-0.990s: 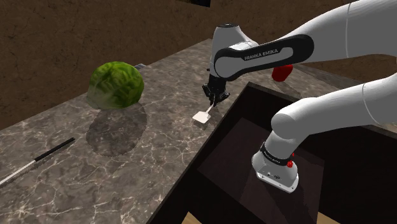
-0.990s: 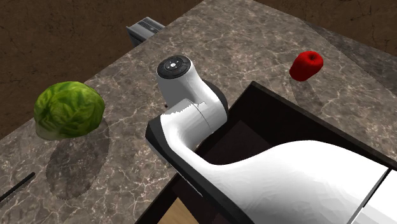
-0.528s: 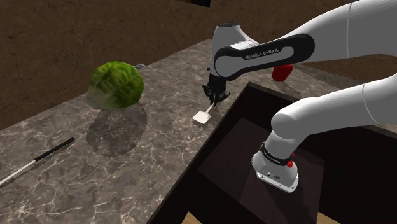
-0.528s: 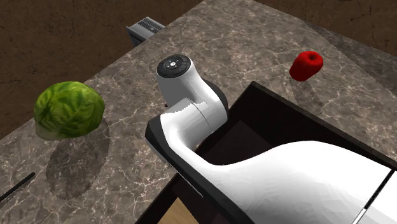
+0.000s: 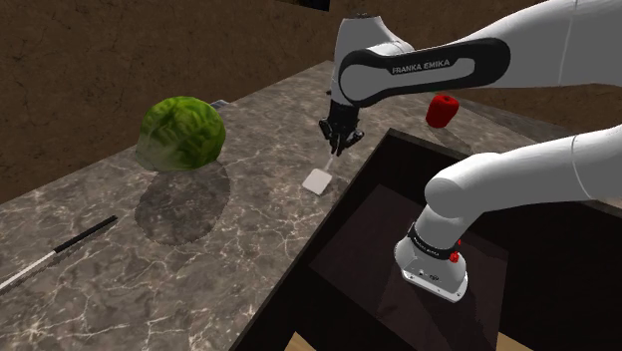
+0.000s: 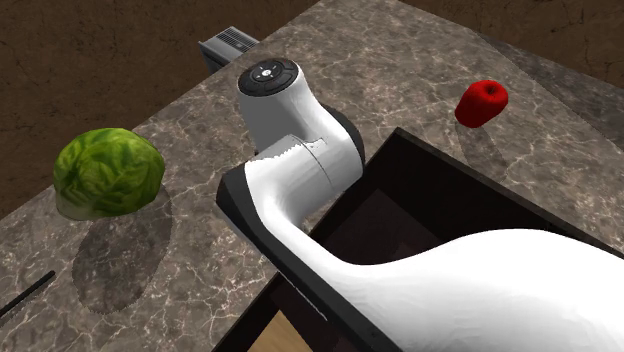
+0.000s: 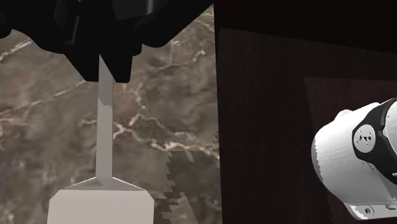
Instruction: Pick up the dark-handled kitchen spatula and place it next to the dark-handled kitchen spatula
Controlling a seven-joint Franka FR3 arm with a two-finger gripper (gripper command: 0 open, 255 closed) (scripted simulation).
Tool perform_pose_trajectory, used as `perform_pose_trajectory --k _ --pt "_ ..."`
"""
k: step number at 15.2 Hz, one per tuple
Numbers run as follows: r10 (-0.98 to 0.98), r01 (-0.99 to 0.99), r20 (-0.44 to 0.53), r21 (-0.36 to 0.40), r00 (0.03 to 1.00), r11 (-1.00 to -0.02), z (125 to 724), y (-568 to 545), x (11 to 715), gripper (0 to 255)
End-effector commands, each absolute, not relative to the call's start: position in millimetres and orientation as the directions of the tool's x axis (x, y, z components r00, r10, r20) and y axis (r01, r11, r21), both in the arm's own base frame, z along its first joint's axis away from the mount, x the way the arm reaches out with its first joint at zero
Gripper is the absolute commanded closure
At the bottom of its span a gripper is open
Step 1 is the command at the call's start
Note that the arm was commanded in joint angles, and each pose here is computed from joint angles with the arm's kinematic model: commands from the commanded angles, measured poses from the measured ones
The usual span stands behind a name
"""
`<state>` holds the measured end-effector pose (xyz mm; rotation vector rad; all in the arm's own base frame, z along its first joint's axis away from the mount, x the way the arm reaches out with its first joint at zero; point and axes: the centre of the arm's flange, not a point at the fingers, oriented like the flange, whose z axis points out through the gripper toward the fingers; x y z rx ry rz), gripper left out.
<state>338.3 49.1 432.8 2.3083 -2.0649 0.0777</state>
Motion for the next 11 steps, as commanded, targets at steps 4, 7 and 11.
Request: perform_pose_trajectory --k 4,7,11 --pt "-0.992 -0.994 0.066 0.0 0.111 -0.111 458.1 49.2 338.2 255" --pt "-0.992 -0.994 0.066 0.0 0.111 -0.111 473.4 49.2 338.2 255" --pt "-0.992 -0.994 0.066 0.0 0.111 -0.111 473.6 101.8 343.5 255"
